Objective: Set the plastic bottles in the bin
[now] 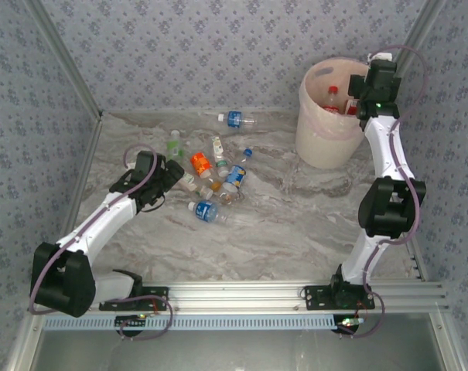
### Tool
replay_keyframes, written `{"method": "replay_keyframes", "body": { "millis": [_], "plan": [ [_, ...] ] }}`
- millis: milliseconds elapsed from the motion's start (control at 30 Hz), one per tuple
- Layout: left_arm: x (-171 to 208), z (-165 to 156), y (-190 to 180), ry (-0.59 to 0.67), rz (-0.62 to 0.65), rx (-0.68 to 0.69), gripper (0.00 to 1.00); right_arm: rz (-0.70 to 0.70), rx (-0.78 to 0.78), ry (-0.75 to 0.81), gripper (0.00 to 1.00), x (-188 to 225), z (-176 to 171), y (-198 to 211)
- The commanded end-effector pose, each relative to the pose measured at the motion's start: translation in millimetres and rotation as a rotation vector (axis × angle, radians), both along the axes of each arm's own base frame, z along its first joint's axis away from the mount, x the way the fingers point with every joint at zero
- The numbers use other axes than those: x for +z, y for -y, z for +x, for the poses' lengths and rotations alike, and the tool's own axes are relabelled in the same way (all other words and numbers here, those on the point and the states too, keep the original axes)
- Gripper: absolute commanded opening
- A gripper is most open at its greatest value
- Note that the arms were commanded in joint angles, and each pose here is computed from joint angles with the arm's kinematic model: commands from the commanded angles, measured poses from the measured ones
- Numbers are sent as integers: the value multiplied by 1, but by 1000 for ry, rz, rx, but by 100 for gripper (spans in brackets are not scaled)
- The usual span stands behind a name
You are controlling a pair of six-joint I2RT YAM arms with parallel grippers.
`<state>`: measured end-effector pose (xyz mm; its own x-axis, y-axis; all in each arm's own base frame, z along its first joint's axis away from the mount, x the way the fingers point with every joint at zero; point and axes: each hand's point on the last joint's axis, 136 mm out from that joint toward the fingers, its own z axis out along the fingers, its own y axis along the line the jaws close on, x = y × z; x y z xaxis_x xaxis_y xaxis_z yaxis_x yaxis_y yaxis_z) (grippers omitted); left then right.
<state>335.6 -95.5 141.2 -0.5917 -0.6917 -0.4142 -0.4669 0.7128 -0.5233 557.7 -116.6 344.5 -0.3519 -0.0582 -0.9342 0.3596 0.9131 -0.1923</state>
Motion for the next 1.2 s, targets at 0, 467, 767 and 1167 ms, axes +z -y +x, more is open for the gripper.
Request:
{"method": "replay_keyframes", "body": {
  "millis": [0,467,767,1167],
  "plan": [
    [2,-2,-6,15,9,14,98,20,-62,93,87,46,-19,4],
    [1,-1,-5,16,4,8,98,186,92,185,100,67,-57,-58],
    [3,6,-1,1,21,-19,98,345,392,297,100,71,-101,-144],
    [11,35,5,8,57,-89,98,446,781,285,100,47,-166,-229]
  ]
}}
